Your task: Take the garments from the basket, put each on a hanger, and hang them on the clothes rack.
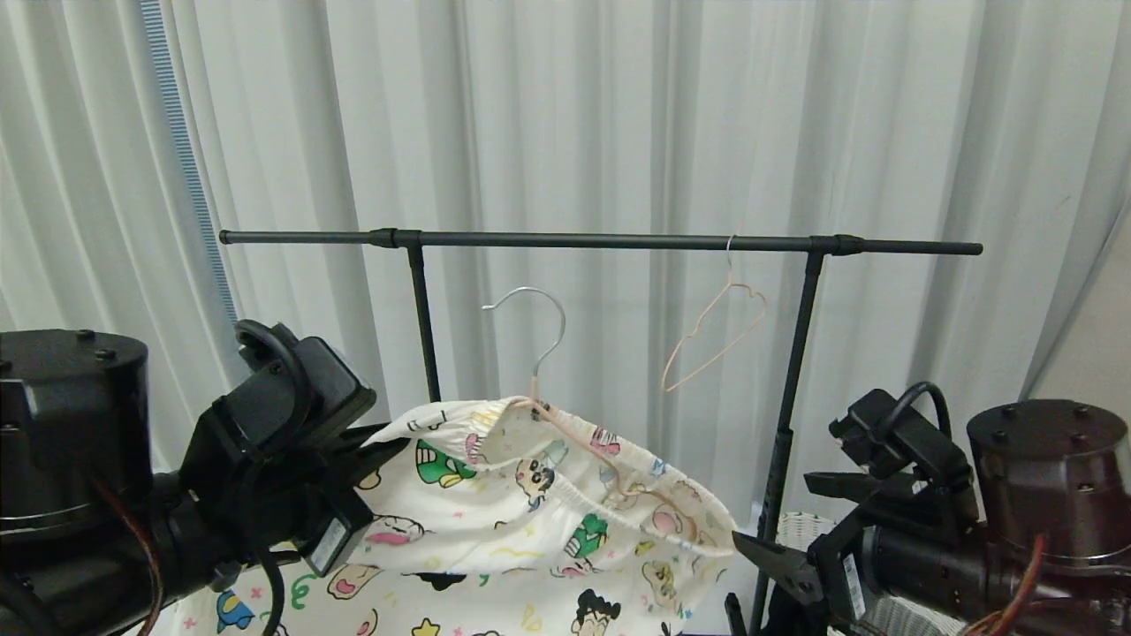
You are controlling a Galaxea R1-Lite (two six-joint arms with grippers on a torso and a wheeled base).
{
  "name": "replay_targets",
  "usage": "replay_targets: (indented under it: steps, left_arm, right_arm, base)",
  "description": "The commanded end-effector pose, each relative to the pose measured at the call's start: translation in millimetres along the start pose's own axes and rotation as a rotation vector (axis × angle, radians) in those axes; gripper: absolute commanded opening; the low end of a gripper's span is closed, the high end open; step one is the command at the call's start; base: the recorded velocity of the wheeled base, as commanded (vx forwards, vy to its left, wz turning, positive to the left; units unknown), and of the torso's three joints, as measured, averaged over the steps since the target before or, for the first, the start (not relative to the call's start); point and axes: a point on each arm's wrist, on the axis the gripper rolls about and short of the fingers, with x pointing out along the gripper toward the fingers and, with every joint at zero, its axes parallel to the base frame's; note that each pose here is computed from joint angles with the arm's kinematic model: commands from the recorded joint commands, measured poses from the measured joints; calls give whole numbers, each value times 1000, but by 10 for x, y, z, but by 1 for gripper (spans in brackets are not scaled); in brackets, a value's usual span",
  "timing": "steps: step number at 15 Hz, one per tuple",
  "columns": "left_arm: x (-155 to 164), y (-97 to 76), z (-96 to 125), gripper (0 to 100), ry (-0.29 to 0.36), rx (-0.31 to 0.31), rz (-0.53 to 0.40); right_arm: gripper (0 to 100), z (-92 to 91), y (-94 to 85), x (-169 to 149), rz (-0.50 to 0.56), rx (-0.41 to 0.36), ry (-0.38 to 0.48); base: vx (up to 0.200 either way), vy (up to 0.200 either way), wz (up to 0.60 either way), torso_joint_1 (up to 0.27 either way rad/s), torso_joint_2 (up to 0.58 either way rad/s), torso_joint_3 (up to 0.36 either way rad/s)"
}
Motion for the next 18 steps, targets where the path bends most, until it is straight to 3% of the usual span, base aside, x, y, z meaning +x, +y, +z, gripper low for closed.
replay_targets:
  steps: [1, 4, 9, 13, 18]
  left_arm:
    - [48, -99, 50, 0, -26, -76, -46]
    - [-3, -149, 0, 0, -51, -96, -54]
    - [-106, -314, -19, 0, -181, -71, -218]
    - [-165, -401, 52, 0, -241, -44, -276]
    - [-200, -425, 78, 0, -261, -35, -291]
  right_arm:
    - [100, 152, 158, -195, 100, -28, -74]
    - [100, 183, 197, -222, 171, -147, -79]
    - [100, 315, 268, -144, 324, -305, -39]
    - [100, 371, 396, 118, 399, -337, -2]
    - [100, 313, 388, 137, 422, -330, 51]
  base:
    - [0, 0, 0, 0, 0, 0]
    - [0, 0, 0, 0, 0, 0]
    - [0, 0, 0, 0, 0, 0]
    - [0, 0, 0, 0, 0, 0]
    - [0, 0, 0, 0, 0, 0]
